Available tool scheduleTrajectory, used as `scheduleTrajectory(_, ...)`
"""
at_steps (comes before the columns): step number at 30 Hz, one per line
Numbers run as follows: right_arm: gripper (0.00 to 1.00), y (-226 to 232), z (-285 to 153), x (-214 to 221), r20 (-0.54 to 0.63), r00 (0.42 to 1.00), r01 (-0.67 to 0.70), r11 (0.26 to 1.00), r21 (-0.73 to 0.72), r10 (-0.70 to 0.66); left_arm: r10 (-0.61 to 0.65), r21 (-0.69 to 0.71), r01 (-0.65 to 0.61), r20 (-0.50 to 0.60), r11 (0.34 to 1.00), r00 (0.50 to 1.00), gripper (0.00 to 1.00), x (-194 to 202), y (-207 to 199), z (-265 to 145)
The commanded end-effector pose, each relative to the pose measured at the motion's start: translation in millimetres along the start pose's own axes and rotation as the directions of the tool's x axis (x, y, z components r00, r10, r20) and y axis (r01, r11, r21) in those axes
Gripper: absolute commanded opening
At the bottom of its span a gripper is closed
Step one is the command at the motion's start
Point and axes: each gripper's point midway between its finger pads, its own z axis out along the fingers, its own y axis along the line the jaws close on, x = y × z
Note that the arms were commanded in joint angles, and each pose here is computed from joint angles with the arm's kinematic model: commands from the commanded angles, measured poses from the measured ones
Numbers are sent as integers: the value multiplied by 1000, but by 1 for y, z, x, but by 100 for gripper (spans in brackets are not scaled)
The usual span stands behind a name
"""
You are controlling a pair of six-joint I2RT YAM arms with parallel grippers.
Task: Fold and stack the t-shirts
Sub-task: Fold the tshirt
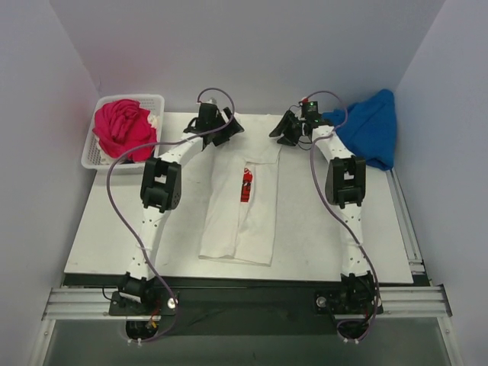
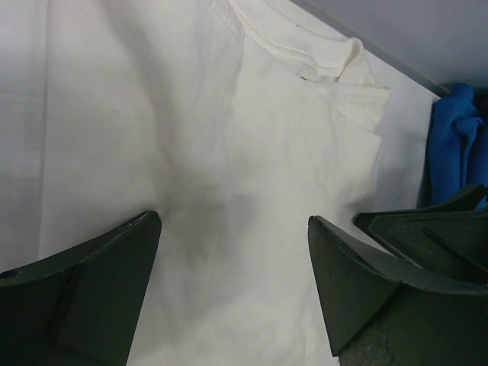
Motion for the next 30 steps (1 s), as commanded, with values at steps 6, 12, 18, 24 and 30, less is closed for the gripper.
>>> scheduleTrajectory(6, 47, 60, -90, -77, 214, 974, 113, 980, -163, -77, 101, 260, -143, 168, 955, 981, 90, -60, -37, -46)
scheduleTrajectory(12, 47, 68, -169, -58, 226, 969, 124, 987, -98, -99, 139, 195, -193, 260, 962, 956, 90, -97, -60, -141)
scheduleTrajectory(18, 45, 21, -203, 49, 85, 991, 99, 991, 92, -107, 133, -2, -136, 204, 991, 970, 90, -32, -10, -217)
scheduleTrajectory(24, 47, -12, -232, 154, -28, 970, 241, 929, 282, -243, 151, -155, -132, 118, 979, 981, 90, 54, 36, -280)
scheduleTrajectory(30, 47, -27, -244, 242, -98, 952, 308, 899, 311, -291, 164, -247, -140, 76, 959, 984, 90, 117, 77, -321)
